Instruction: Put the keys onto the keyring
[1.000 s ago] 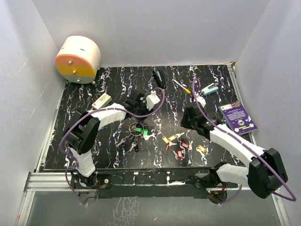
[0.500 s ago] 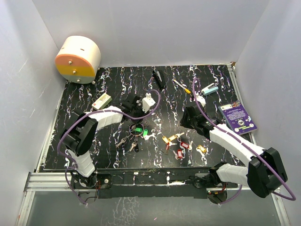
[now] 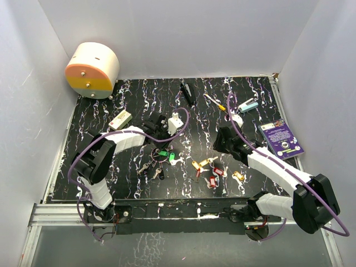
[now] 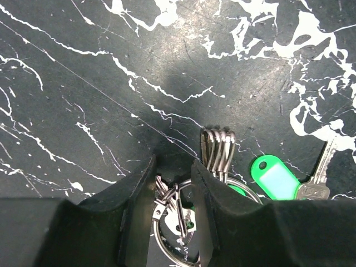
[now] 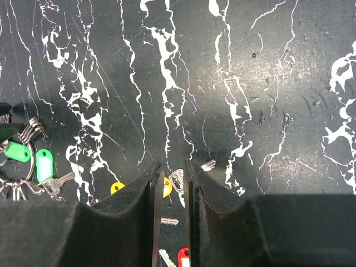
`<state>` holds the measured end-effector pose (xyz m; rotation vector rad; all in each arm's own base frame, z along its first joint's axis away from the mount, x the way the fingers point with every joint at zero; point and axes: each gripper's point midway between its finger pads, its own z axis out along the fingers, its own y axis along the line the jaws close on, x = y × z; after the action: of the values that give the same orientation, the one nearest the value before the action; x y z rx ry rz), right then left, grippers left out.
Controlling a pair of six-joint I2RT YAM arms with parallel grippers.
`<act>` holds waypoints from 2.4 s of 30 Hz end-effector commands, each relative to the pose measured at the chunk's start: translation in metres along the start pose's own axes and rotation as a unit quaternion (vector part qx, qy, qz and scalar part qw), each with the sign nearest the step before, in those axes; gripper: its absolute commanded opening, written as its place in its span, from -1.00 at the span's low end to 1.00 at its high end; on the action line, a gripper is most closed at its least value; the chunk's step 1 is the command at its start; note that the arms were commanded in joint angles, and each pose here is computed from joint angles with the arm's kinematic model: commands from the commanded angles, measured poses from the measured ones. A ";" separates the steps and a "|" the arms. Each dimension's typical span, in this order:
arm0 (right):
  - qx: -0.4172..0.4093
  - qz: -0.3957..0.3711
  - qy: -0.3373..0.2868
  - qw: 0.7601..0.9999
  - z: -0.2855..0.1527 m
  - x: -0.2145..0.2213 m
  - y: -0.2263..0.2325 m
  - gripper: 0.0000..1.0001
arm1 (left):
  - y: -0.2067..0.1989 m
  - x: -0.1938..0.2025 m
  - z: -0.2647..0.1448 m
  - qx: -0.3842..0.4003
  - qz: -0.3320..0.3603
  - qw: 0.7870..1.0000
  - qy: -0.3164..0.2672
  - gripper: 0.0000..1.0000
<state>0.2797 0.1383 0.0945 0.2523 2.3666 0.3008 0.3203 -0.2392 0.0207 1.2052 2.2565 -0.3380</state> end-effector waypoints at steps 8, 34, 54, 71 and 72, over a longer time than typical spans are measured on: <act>-0.017 0.011 -0.033 0.999 -0.003 -0.014 0.006 -0.48 | -0.004 -0.034 -0.032 0.010 0.007 0.999 -0.043 -0.35; -0.016 0.010 -0.030 0.999 -0.001 -0.012 0.006 -0.48 | -0.001 -0.015 -0.020 -0.001 0.033 0.999 -0.032 -0.34; -0.016 0.010 -0.026 0.999 0.000 -0.010 0.006 -0.48 | -0.021 -0.005 -0.013 0.050 0.019 0.998 -0.025 -0.33; -0.013 0.011 -0.028 0.999 0.000 -0.009 0.004 -0.49 | -0.012 0.008 -0.004 0.023 0.030 0.999 -0.017 -0.40; -0.014 0.011 -0.028 0.999 -0.001 -0.009 0.004 -0.49 | -0.011 0.008 -0.003 0.021 0.032 0.999 -0.017 -0.41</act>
<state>0.2740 0.1361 0.0859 0.2537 2.3816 0.2970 0.3059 -0.2406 0.0204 1.2643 2.2046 -0.4016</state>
